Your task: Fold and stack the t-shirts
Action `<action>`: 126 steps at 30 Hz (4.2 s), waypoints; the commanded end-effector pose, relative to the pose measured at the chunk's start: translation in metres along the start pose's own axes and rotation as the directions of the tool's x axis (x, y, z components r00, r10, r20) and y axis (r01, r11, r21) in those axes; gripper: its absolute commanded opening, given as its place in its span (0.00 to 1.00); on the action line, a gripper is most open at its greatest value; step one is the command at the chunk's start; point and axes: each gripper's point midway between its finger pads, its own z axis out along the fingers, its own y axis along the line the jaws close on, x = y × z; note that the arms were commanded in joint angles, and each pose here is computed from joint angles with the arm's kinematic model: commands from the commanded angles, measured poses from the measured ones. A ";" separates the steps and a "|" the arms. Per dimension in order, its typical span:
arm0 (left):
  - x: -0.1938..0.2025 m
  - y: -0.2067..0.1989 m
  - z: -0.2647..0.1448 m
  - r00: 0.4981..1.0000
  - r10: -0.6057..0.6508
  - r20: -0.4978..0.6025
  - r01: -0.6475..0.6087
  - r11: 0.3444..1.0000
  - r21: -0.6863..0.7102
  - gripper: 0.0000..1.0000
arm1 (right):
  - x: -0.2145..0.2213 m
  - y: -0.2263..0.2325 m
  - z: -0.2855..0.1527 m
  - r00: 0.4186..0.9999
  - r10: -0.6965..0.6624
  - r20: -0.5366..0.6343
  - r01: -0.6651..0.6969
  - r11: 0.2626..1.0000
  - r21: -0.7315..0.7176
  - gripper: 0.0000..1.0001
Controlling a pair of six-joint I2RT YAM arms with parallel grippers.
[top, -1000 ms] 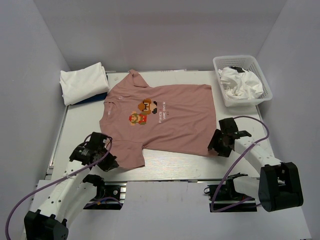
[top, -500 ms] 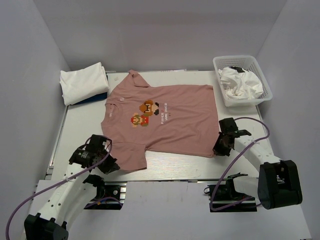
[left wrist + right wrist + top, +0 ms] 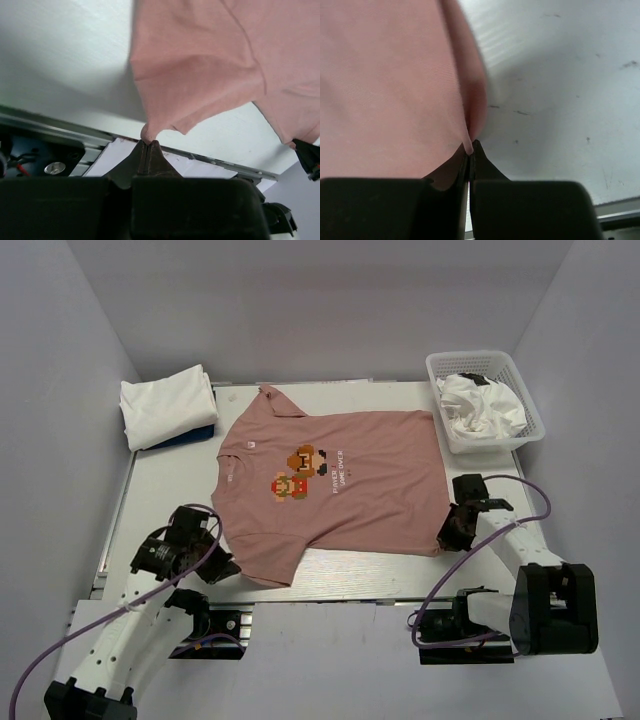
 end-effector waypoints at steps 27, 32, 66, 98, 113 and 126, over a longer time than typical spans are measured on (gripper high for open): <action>-0.177 -0.184 0.015 0.903 0.127 0.411 -0.168 0.984 0.064 0.00 | -0.156 0.136 -0.058 0.949 0.040 0.313 0.076 0.934 -0.350 0.00; -0.210 -0.201 0.021 0.875 0.141 0.463 -0.157 0.988 -0.004 0.00 | -0.186 0.143 -0.052 0.940 0.044 0.338 0.066 0.949 -0.309 0.00; -0.314 -0.311 0.127 0.629 0.593 0.503 -0.630 0.768 -0.119 0.84 | -0.262 0.170 0.002 0.906 -0.084 0.415 0.160 0.976 -0.150 0.41; -0.189 -0.030 0.135 0.941 0.233 0.245 -0.093 0.875 -0.476 1.00 | -0.102 0.090 0.051 0.998 0.042 0.052 -0.033 0.985 -0.168 0.90; -0.164 -0.018 0.037 0.903 0.114 0.414 0.056 0.925 -0.376 1.00 | -0.070 0.052 0.010 0.989 0.015 0.146 0.008 0.989 -0.151 0.90; -0.077 -0.009 0.069 0.985 0.047 0.168 -0.027 0.992 -0.121 1.00 | -0.062 0.107 -0.024 0.959 -0.104 0.262 0.198 0.910 -0.364 0.90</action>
